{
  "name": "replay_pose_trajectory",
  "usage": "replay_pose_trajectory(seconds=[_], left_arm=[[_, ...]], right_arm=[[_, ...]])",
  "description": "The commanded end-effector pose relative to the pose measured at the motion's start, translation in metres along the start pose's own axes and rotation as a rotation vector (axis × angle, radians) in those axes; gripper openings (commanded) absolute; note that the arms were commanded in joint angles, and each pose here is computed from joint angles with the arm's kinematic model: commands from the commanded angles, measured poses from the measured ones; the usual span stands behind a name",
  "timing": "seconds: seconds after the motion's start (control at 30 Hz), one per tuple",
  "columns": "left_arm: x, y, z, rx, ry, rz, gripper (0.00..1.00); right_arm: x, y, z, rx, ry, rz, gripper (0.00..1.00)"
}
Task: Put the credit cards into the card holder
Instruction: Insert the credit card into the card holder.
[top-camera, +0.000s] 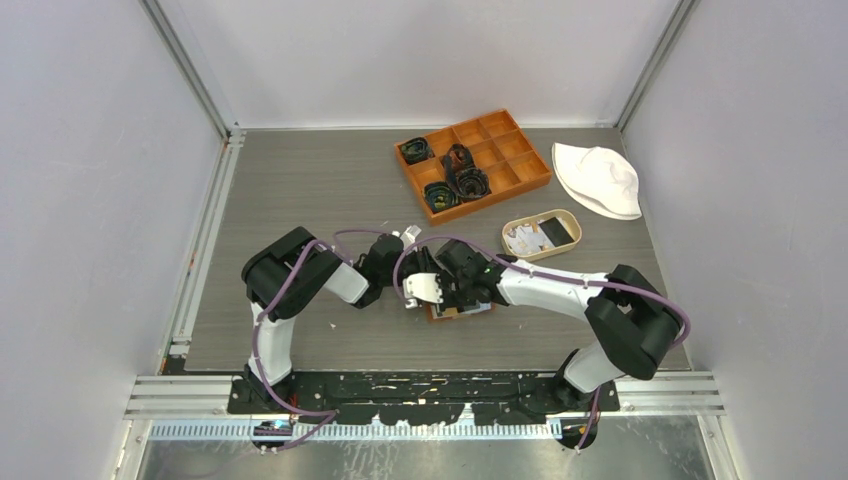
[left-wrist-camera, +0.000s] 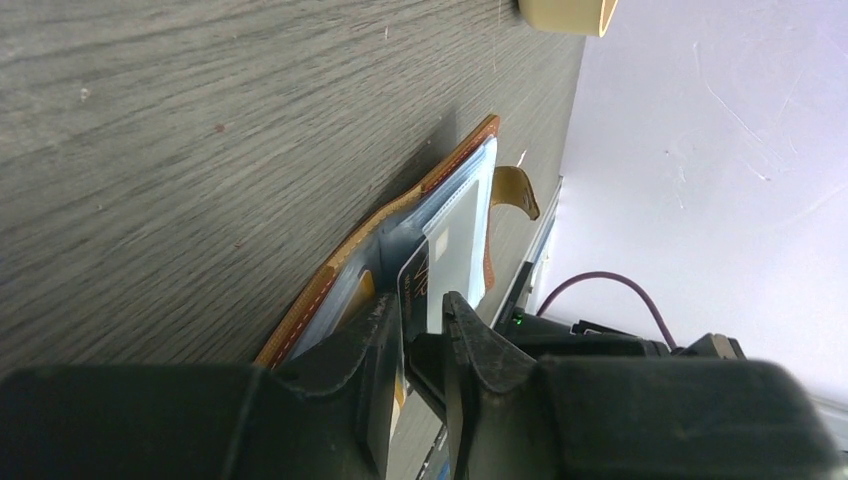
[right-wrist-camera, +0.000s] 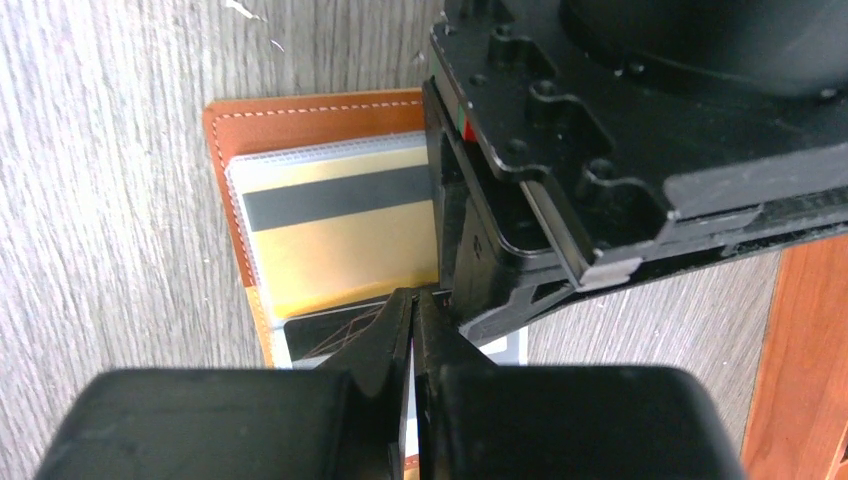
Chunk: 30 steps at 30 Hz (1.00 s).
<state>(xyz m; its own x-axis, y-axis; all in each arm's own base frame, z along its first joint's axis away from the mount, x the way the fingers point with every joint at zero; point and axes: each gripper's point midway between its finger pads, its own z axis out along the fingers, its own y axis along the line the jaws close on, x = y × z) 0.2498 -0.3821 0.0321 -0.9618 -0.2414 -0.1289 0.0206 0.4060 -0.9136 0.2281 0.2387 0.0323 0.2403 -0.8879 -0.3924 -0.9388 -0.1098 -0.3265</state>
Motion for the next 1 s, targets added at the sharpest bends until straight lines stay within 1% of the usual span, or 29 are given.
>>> replay_pose_trajectory(seconds=[0.0,0.3,0.4,0.5,0.6,0.8,0.97], left_arm=[[0.000,0.014,0.000,-0.041,0.010,0.008,0.26],[-0.008,0.008,-0.006,-0.037,-0.003,0.028,0.27],[-0.010,0.002,-0.007,-0.034,-0.006,0.045,0.28],[-0.013,-0.001,-0.009,-0.042,-0.012,0.062,0.28],[-0.014,-0.001,-0.010,-0.050,-0.018,0.071,0.28],[-0.014,0.001,-0.010,-0.055,-0.020,0.071,0.28],[-0.014,0.001,-0.009,-0.054,-0.014,0.068,0.28]], right_arm=[[0.002,-0.012,-0.008,0.032,0.006,0.002,0.07],[0.012,-0.015,-0.009,0.027,0.022,0.036,0.07],[0.005,-0.014,-0.013,0.013,-0.016,0.072,0.07],[-0.009,-0.010,-0.017,-0.017,-0.089,0.117,0.07],[-0.018,-0.003,-0.015,-0.058,-0.136,0.148,0.07],[-0.027,-0.004,-0.012,-0.055,-0.169,0.179,0.07],[-0.029,-0.002,-0.004,-0.047,-0.152,0.174,0.07]])
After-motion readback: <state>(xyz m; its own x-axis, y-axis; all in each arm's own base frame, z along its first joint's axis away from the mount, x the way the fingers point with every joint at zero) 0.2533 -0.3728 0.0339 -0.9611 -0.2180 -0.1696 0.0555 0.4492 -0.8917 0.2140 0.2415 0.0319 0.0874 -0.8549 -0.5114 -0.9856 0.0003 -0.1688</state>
